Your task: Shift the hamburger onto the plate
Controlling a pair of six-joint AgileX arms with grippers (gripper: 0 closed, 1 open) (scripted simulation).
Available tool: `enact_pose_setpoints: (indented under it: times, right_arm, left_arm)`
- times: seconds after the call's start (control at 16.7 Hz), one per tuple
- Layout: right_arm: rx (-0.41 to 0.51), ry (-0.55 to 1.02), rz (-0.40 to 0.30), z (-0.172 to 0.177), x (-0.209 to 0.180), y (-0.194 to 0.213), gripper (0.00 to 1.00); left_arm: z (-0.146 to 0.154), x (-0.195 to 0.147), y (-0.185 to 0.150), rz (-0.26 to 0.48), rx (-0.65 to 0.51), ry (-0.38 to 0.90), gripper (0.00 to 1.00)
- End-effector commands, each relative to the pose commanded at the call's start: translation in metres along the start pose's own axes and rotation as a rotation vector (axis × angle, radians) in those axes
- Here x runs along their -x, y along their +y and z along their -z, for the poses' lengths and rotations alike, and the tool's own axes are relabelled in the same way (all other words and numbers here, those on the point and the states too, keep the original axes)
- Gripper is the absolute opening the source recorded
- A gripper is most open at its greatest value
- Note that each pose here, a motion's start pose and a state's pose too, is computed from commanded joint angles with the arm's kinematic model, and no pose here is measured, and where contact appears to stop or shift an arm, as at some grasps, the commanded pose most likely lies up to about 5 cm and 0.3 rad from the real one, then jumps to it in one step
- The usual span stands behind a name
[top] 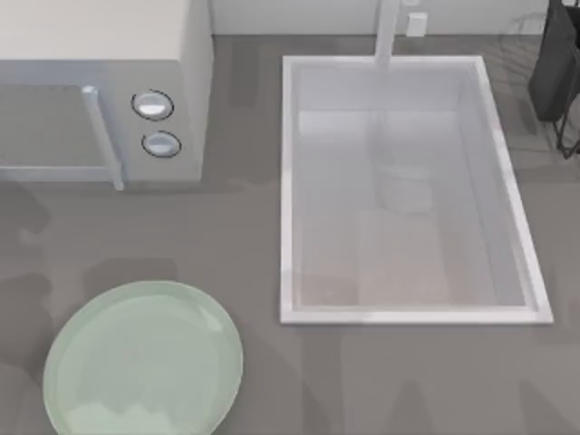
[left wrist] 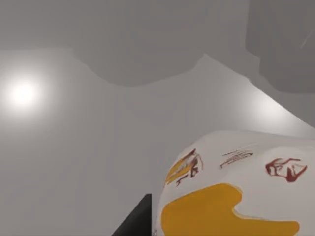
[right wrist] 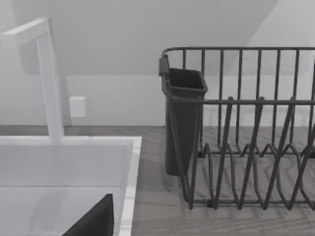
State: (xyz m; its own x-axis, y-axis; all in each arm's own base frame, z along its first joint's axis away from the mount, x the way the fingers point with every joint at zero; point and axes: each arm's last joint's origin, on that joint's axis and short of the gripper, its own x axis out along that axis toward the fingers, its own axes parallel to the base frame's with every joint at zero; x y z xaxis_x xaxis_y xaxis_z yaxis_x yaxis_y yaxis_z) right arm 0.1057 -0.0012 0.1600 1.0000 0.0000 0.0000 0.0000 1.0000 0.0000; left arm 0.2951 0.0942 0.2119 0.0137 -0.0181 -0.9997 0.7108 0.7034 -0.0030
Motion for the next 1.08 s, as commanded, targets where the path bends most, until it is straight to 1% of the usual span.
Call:
enact_pose_setpoints:
  times: [0.12, 0.3, 0.42, 0.54, 0.72, 0.84, 0.96, 1.08]
  right_arm:
    - [0.0, 0.0, 0.0, 0.0, 0.0, 0.0, 1.0]
    - [0.0, 0.0, 0.0, 0.0, 0.0, 0.0, 1.0]
    - [0.0, 0.0, 0.0, 0.0, 0.0, 0.0, 1.0]
    - [0.0, 0.0, 0.0, 0.0, 0.0, 0.0, 1.0]
    - [0.0, 0.0, 0.0, 0.0, 0.0, 0.0, 1.0]
    - [0.0, 0.0, 0.0, 0.0, 0.0, 0.0, 1.0]
    - [0.0, 0.0, 0.0, 0.0, 0.0, 0.0, 1.0]
    - [0.0, 0.0, 0.0, 0.0, 0.0, 0.0, 1.0]
  left_arm:
    - [-0.001, -0.001, -0.001, 0.004, 0.004, 0.003, 0.0]
    - [-0.01, -0.008, -0.011, 0.041, 0.049, 0.034, 0.0]
    - [-0.02, -0.015, -0.024, 0.075, 0.107, 0.073, 0.0]
    - [-0.032, -0.024, -0.04, 0.106, 0.194, 0.129, 0.0]
    - [-0.05, -0.038, -0.069, 0.127, 0.377, 0.241, 0.0]
    - [-0.06, -0.046, -0.091, 0.111, 0.53, 0.324, 0.0]
    - [-0.068, -0.054, -0.113, 0.067, 0.703, 0.404, 0.0]
    - [-0.073, -0.06, -0.134, 0.001, 0.885, 0.471, 0.0]
